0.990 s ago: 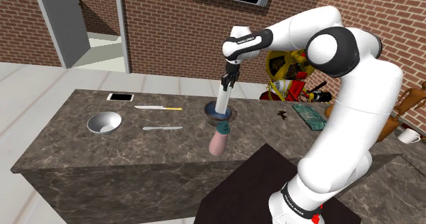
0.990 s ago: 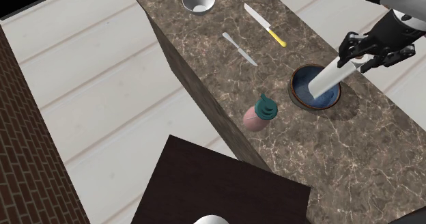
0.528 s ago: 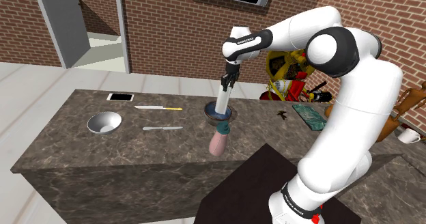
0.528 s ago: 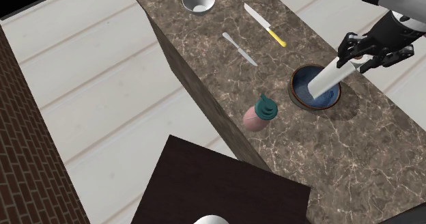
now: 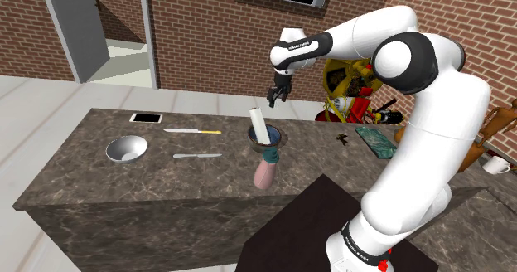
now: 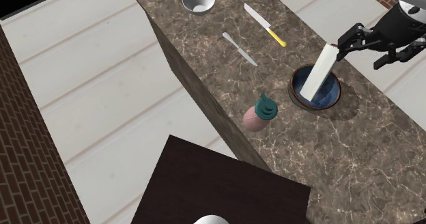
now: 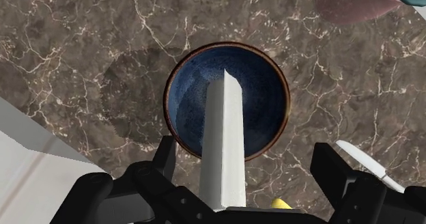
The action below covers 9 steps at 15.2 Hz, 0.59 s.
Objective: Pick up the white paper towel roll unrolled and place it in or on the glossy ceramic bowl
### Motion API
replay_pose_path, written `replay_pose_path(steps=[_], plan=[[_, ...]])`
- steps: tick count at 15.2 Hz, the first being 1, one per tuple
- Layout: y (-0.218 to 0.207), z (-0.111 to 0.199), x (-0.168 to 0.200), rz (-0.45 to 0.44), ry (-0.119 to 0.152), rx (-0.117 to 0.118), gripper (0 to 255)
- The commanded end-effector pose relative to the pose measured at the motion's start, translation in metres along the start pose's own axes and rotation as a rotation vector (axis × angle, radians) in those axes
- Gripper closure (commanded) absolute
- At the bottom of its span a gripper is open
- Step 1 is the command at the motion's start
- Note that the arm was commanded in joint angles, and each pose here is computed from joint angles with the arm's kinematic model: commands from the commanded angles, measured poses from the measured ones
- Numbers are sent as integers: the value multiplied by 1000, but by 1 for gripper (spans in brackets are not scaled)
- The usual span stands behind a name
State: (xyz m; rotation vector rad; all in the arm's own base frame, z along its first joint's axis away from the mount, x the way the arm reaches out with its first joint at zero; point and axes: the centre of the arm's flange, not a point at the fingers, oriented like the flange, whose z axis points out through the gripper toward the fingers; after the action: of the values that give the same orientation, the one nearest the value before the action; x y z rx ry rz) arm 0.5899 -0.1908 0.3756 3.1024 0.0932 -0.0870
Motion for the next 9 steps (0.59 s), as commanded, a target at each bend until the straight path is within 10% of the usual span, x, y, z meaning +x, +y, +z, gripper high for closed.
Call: replay_pose_path(steps=[1,9], plan=[[0,-25,-1,0,-1,0,0],[0,-35,-1,0,-1,0,0]])
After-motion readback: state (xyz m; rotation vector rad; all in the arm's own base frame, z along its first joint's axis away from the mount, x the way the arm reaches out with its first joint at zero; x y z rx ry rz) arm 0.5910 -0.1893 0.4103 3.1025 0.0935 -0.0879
